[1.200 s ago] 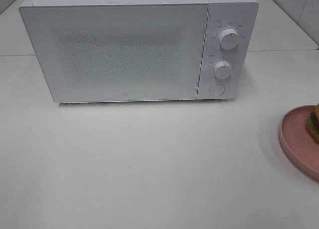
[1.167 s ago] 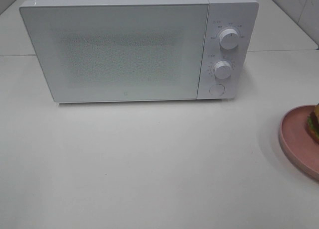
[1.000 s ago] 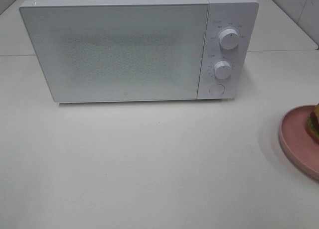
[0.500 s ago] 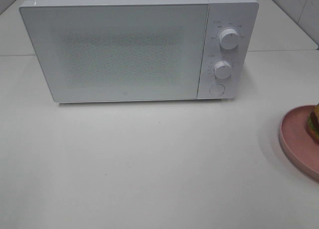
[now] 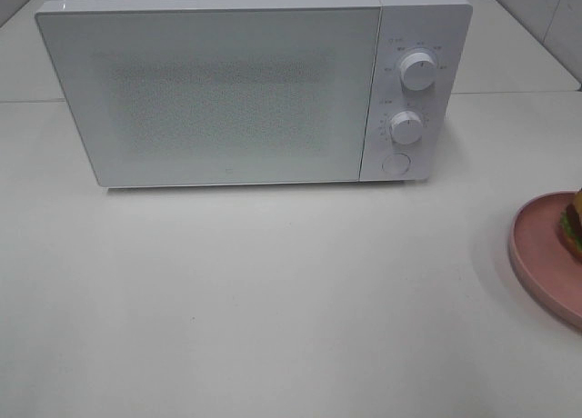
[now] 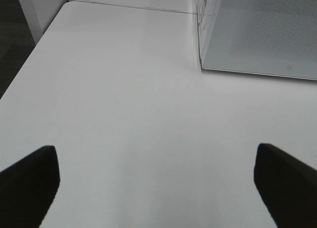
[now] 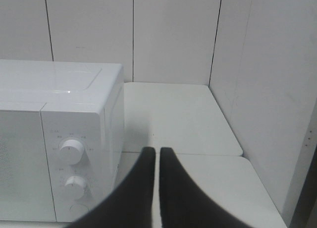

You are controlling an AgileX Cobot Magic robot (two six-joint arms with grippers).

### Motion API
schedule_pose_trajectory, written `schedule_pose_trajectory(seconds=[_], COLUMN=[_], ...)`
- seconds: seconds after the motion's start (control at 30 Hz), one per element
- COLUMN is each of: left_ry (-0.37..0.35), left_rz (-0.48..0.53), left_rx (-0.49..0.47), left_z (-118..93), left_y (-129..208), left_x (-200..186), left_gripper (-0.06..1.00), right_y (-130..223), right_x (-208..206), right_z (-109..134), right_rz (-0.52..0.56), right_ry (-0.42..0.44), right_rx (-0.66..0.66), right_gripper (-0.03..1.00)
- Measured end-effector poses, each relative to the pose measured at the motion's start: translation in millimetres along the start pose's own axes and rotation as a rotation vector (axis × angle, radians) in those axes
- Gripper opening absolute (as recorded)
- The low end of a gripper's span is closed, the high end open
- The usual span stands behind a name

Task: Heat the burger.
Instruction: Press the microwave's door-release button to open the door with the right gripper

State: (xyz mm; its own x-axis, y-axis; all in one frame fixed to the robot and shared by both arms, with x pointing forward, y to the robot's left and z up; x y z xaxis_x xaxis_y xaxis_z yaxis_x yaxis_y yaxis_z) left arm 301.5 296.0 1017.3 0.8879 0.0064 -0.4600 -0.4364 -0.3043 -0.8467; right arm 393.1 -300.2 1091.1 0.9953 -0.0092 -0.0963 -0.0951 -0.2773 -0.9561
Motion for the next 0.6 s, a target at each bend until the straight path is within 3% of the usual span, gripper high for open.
schedule_pose_trajectory(seconds=[0.23, 0.6], left_ry=[0.000, 0.000], left_rz=[0.000, 0.000], left_rx=[0.000, 0.000], left_z=[0.0, 0.0], left_y=[0.0, 0.0], left_x=[0.0, 0.0], left_gripper=[0.99, 0.99], right_y=[28.4, 66.4], right_x=[52.2, 96.9], right_z=[11.6, 26.0], right_rz=[0.005, 0.011], right_ry=[-0.017, -0.035], right_rx=[-0.009, -0.006], right_gripper=[0.02, 0.02])
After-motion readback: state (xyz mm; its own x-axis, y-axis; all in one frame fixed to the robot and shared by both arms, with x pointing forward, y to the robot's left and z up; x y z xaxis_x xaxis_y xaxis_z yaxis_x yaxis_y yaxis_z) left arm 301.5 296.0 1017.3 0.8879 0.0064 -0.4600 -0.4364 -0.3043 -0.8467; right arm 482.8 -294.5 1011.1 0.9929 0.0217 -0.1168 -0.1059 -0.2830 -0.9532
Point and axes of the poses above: a point on each arm's last joint axis where the gripper is mounted, x pointing out along that axis toward the gripper, z along the wrist's bending axis when the last joint is at zero, y = z × x, the point moved 8 cm from there along x, pointing out along that axis toward the gripper, and after that the axes turned 13 degrees about -x, right-handed, at the moved point
